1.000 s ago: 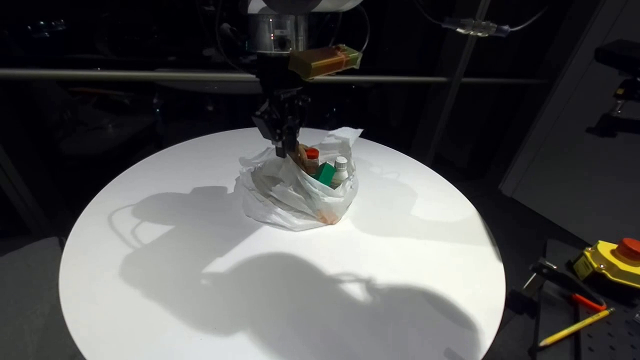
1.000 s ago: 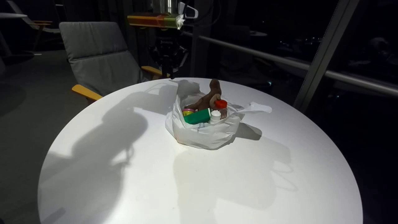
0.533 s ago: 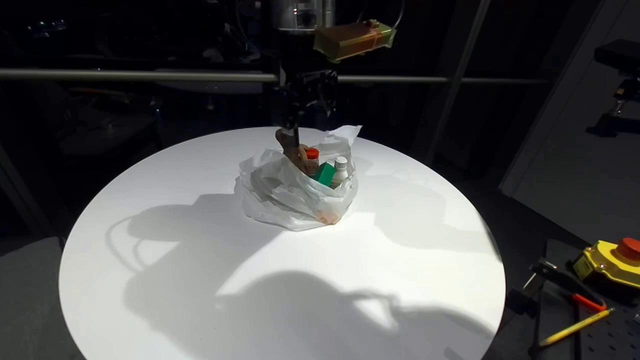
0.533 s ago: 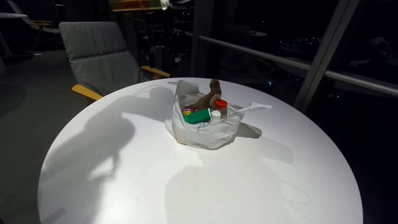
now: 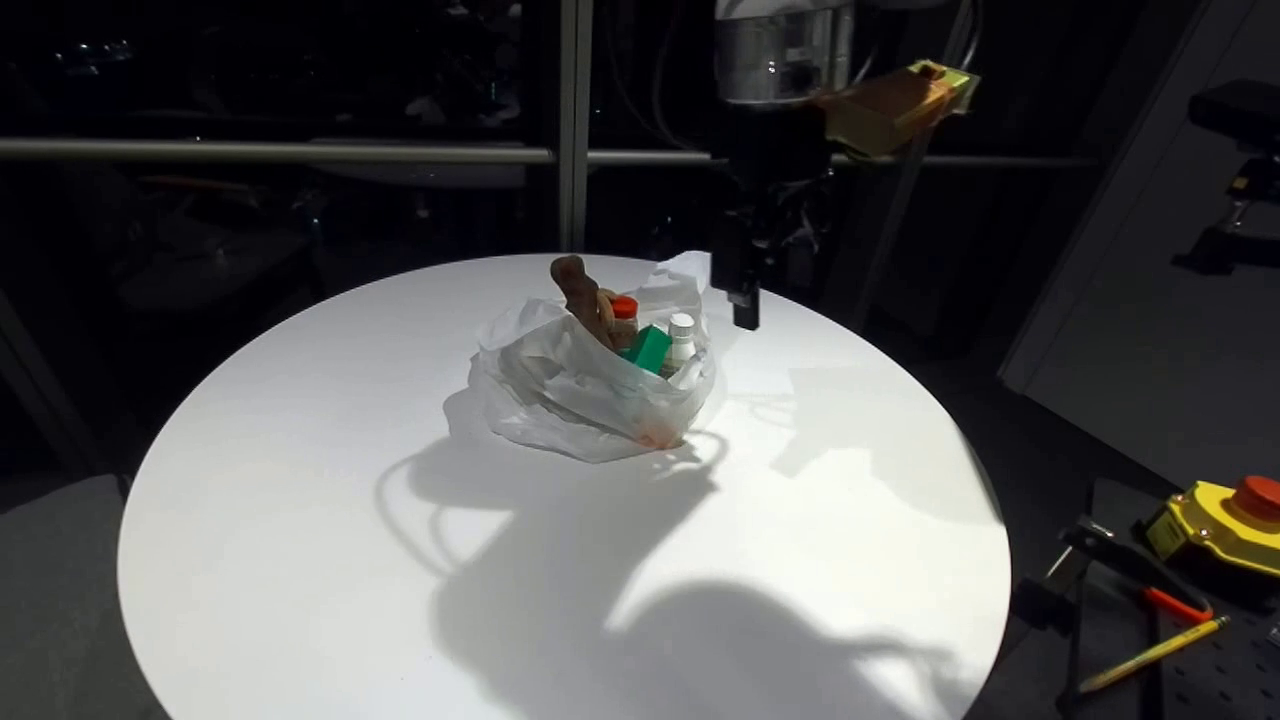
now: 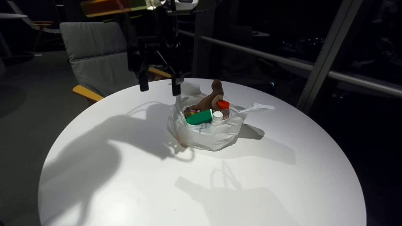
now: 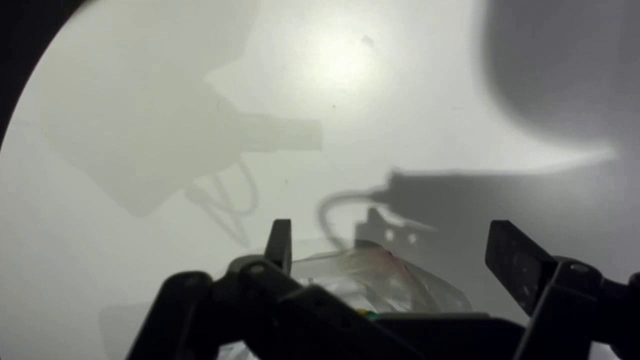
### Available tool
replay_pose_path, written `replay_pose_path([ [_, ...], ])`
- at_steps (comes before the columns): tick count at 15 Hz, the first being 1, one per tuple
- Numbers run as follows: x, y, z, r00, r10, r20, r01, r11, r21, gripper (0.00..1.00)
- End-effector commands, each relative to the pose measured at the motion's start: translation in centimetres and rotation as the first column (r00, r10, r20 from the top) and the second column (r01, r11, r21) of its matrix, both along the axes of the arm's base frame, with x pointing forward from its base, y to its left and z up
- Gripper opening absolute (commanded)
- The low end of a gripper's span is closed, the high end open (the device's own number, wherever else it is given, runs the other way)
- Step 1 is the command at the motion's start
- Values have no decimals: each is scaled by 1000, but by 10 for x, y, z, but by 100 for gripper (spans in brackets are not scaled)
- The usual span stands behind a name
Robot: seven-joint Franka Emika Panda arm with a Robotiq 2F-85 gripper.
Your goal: Put the containers, reindeer toy and green block inside the white plastic bag
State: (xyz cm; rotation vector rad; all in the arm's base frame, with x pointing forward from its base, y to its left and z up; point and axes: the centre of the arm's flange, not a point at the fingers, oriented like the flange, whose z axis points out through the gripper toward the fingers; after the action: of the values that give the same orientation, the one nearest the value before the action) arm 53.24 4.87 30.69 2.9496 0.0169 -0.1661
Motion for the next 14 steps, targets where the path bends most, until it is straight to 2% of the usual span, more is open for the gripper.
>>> replay_pose_path([
  [1,-72,-27,2,1000,-17,-16,17,999,30,100],
  [4,-117,-27,5,999,-5,-46,7,1000,26,100],
  [5,-74,-26,-14,997,-25,-74,26,1000,2,100],
  [8,-101,-25,-9,997,-17,-74,17,1000,3,100],
  [14,-104,-25,-6,997,-16,-70,16,1000,3,100],
])
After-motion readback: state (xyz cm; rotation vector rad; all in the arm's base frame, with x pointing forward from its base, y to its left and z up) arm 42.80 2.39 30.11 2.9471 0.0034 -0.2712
